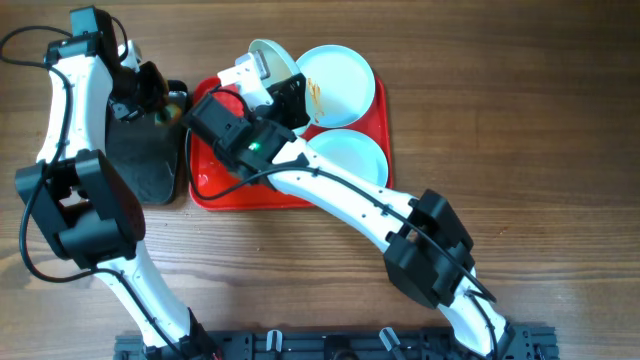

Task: Clean dirty plates on tray and stack at the side
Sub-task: 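Carry the scrubbed plate right and set it on the table, then move right gripper back and grasp the rim of the lower plate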

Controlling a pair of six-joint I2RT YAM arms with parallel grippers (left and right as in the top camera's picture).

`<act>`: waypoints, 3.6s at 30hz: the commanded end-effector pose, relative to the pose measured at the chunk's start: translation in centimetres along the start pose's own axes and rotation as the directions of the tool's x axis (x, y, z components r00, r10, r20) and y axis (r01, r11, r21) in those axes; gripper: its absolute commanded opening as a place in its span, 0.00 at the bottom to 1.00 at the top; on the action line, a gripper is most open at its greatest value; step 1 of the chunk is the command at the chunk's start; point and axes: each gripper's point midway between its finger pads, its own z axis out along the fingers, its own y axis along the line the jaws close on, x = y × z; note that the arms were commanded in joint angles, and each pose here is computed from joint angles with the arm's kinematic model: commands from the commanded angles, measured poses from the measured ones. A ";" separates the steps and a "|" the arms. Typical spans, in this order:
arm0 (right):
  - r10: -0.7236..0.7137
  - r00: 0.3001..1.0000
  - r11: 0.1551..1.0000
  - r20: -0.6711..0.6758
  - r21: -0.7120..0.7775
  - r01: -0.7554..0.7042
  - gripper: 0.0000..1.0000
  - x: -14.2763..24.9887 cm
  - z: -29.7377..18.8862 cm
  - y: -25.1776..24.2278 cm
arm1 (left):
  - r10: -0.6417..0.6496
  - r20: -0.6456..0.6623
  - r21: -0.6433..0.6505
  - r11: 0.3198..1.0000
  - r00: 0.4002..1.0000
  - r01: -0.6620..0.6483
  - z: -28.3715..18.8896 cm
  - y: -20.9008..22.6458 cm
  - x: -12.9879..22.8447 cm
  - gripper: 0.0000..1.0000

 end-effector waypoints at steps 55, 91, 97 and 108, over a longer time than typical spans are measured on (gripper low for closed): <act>-0.057 0.419 0.509 -0.906 -0.387 -0.768 0.31 25.9 4.0 -0.8 | 0.105 -0.068 0.020 0.994 0.992 -0.104 0.5 -6.4 3.5 0.04; 0.155 0.547 0.409 -0.823 -0.450 -0.794 0.13 15.2 0.7 12.0 | 0.104 -0.073 0.007 0.995 0.992 -0.104 0.5 -6.1 3.6 0.04; 0.129 0.713 0.460 -0.689 -0.596 -0.658 0.33 12.7 2.2 10.7 | 0.100 -0.076 0.006 0.995 0.992 -0.100 0.5 -6.1 3.7 0.04; 0.007 0.741 0.422 -0.672 -0.669 -0.611 0.05 15.6 3.6 16.5 | -0.079 -0.108 -0.023 0.997 0.991 0.077 0.9 -5.8 4.7 0.04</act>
